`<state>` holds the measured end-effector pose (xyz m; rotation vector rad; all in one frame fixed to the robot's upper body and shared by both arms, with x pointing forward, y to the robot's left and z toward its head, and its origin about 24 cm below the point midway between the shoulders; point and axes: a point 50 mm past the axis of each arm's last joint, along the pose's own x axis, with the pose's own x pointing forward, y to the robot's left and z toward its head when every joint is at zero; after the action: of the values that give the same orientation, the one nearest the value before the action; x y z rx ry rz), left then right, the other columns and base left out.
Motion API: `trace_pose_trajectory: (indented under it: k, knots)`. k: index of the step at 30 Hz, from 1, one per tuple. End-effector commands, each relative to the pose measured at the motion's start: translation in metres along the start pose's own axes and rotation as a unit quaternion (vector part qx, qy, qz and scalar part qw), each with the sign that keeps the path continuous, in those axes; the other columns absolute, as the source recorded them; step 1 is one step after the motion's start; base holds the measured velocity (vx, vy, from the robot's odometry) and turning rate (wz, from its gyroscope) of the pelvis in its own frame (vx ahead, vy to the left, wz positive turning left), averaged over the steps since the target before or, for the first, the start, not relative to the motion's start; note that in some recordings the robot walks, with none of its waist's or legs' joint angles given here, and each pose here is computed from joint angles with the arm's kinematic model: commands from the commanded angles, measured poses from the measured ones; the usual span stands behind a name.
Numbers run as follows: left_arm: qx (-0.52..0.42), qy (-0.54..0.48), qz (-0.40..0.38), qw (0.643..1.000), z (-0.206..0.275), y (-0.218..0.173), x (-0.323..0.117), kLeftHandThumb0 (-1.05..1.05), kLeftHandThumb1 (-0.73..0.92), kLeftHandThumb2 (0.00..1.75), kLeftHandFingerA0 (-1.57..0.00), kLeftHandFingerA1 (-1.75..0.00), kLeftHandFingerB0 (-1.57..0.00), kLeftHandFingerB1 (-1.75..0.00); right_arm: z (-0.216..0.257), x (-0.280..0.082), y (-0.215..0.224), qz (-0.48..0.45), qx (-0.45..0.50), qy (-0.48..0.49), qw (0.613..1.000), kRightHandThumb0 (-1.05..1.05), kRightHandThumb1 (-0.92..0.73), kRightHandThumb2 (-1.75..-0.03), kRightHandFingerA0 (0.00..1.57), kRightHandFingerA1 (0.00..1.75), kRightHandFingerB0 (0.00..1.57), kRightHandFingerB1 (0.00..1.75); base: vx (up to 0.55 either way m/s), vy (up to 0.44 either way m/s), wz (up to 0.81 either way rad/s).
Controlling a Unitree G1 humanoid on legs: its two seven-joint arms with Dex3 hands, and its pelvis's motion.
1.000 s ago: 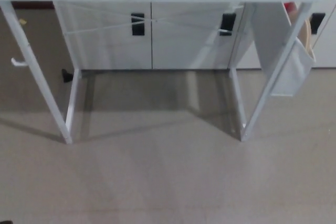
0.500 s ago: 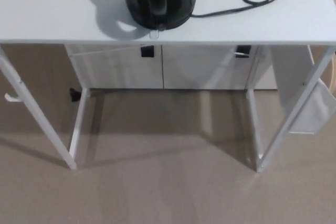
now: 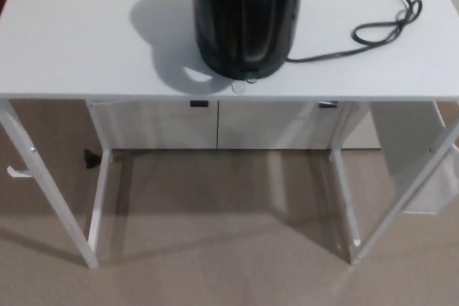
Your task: The robot walk towards a table in front and click the button on the base of the boilling pot using its left middle finger
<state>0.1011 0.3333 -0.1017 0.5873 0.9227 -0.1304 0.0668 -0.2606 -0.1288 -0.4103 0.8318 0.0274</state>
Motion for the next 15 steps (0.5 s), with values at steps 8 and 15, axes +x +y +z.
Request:
trace_pose_trajectory:
  k: [8,15]
  knots:
    - [0.026,0.013,0.001,1.0,-0.0029,0.0003,-0.0004,-0.21,0.49,0.55,-0.3,-0.45,-0.12,-0.29,-0.0021,-0.0003,-0.0061,-0.011,0.001,0.016,1.0,-0.09,-0.42,-0.86,0.42,0.61,0.22,0.52,0.05,-0.011,0.04]
    - [0.023,0.02,0.001,1.0,-0.0042,-0.0001,-0.0001,-0.2,0.5,0.55,-0.3,-0.43,-0.13,-0.29,-0.0016,-0.0006,-0.0059,-0.009,0.002,0.018,1.0,-0.09,-0.43,-0.86,0.42,0.61,0.22,0.52,0.16,-0.09,0.02]
